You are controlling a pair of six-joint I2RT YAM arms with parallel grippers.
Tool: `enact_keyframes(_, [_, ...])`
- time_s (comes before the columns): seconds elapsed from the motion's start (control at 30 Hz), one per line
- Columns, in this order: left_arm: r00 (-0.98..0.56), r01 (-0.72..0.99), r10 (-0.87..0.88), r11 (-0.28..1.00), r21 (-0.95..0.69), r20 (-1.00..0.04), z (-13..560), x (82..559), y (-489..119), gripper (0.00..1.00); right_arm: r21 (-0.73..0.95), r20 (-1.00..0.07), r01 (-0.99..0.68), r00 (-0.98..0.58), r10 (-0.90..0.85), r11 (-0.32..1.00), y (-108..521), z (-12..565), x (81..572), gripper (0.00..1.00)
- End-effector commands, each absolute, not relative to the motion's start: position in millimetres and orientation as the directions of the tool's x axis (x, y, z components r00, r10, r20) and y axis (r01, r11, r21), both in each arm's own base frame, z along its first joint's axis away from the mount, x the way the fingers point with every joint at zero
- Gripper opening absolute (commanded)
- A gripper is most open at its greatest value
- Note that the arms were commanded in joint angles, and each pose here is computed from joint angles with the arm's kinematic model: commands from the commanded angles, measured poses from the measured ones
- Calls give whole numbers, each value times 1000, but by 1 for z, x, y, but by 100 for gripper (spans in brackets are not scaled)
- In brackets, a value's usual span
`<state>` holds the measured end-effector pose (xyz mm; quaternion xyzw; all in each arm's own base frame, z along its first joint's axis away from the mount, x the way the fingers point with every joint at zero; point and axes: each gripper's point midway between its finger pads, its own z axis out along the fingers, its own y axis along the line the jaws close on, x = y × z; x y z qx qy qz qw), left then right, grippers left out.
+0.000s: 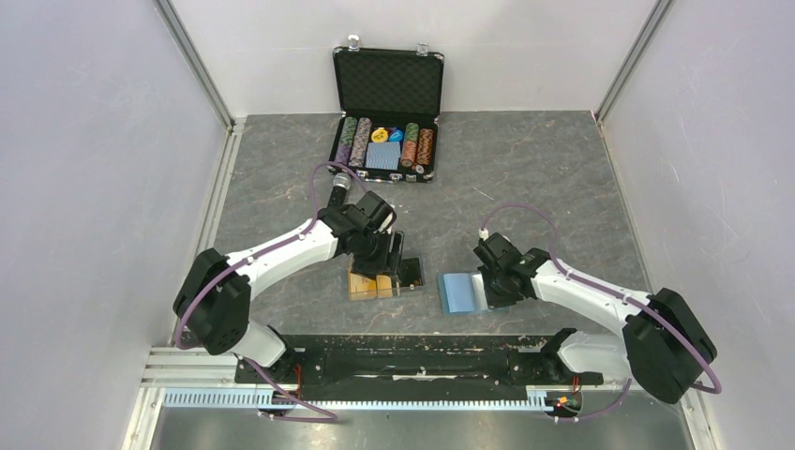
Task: Put the credit cards into the card holder
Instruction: Pick up the credit card from the storage box.
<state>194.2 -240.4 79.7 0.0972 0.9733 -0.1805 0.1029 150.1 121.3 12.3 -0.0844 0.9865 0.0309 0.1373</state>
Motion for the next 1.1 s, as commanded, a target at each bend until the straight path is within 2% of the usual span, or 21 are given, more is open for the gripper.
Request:
enact_keyframes(0.0, [-951, 215, 104, 899, -382, -290, 99, 209, -257, 73, 42, -242, -170, -958, -155, 985, 117, -2, 138, 1])
enact_keyframes(0.13, [-949, 217, 104, 901, -375, -299, 99, 211, -255, 74, 143, -298, -223, -939, -173, 964, 141, 16, 150, 7])
enact_keyframes(0.3, [-950, 207, 98, 908, -363, -296, 95, 212, -252, 70, 253, -459, -270, -879, -131, 929, 172, 64, 180, 27])
enact_keyframes(0.4, [-952, 192, 85, 914, -357, -295, 91, 215, -248, 67, 301, -494, -298, -861, -119, 906, 187, 83, 190, 28])
enact_keyframes(0.67, [-963, 157, 49, 901, -404, -265, 76, 221, -254, 61, 418, -490, -346, -865, -112, 840, 228, 95, 204, 28])
enact_keyframes(0.9, [-976, 113, 13, 883, -456, -215, 55, 224, -270, 54, 549, -451, -340, -890, -72, 764, 269, 99, 219, 28])
enact_keyframes(1.07, [-981, 90, -1, 882, -463, -193, 43, 226, -275, 47, 578, -436, -329, -898, -58, 747, 285, 100, 230, 29])
